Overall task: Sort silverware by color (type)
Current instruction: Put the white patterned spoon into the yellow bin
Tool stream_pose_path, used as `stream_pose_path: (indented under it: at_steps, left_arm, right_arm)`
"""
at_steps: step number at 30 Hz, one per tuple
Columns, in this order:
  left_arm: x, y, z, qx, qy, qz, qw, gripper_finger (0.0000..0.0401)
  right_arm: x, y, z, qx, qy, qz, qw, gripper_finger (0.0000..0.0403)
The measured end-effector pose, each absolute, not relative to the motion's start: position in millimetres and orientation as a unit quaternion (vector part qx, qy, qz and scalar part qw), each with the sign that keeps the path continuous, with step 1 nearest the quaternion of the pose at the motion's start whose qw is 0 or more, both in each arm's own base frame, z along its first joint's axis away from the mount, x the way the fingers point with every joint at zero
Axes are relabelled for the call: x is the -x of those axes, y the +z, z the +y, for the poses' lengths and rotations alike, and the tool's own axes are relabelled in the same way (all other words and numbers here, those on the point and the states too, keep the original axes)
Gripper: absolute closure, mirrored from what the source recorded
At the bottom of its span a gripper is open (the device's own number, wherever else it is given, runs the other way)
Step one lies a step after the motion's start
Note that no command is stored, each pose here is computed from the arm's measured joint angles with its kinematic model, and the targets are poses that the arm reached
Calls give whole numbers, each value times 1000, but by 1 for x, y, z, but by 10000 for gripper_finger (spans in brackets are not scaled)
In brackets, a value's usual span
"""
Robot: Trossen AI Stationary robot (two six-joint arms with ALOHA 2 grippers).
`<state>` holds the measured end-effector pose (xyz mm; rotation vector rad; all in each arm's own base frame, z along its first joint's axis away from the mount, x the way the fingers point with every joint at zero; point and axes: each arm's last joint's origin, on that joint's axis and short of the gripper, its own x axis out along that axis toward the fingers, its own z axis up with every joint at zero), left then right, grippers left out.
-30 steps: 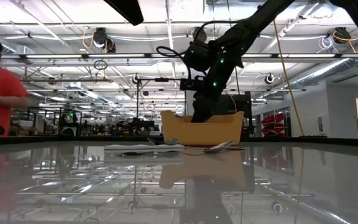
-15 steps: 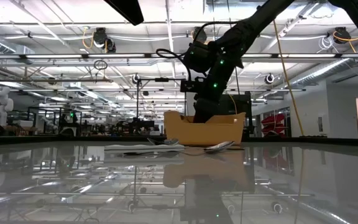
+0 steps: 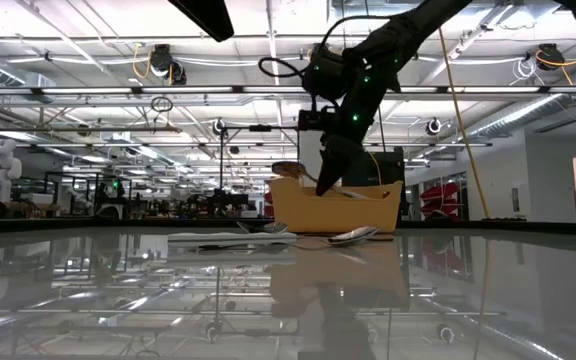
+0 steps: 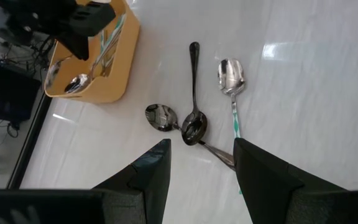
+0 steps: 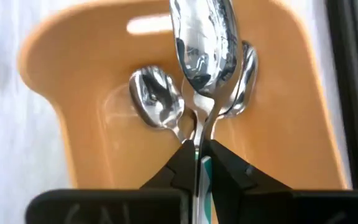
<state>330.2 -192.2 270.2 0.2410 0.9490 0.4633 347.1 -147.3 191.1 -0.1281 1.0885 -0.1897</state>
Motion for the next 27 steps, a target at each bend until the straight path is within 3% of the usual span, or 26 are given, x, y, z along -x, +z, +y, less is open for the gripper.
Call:
stream_pose_path:
  at_steps: [6,13,21,27]
  left_arm:
    - [-330,270,-192,-114,221,451,857,226]
    - [-332,270,-190,-112,223,451,857,226]
    - [-337,271,-186,-107,224,446,860,226]
    - [-338,270,-187,-108,219,446,861,226]
  right_arm:
    - [-339,201,-145,54,-90,524,845,363]
    - [-326,198,-152,5,-42,547,836,378]
    - [-326,199,-153,-39,1,524,851,363]
    - [-326,200,-154,-48,-5,526,849,374]
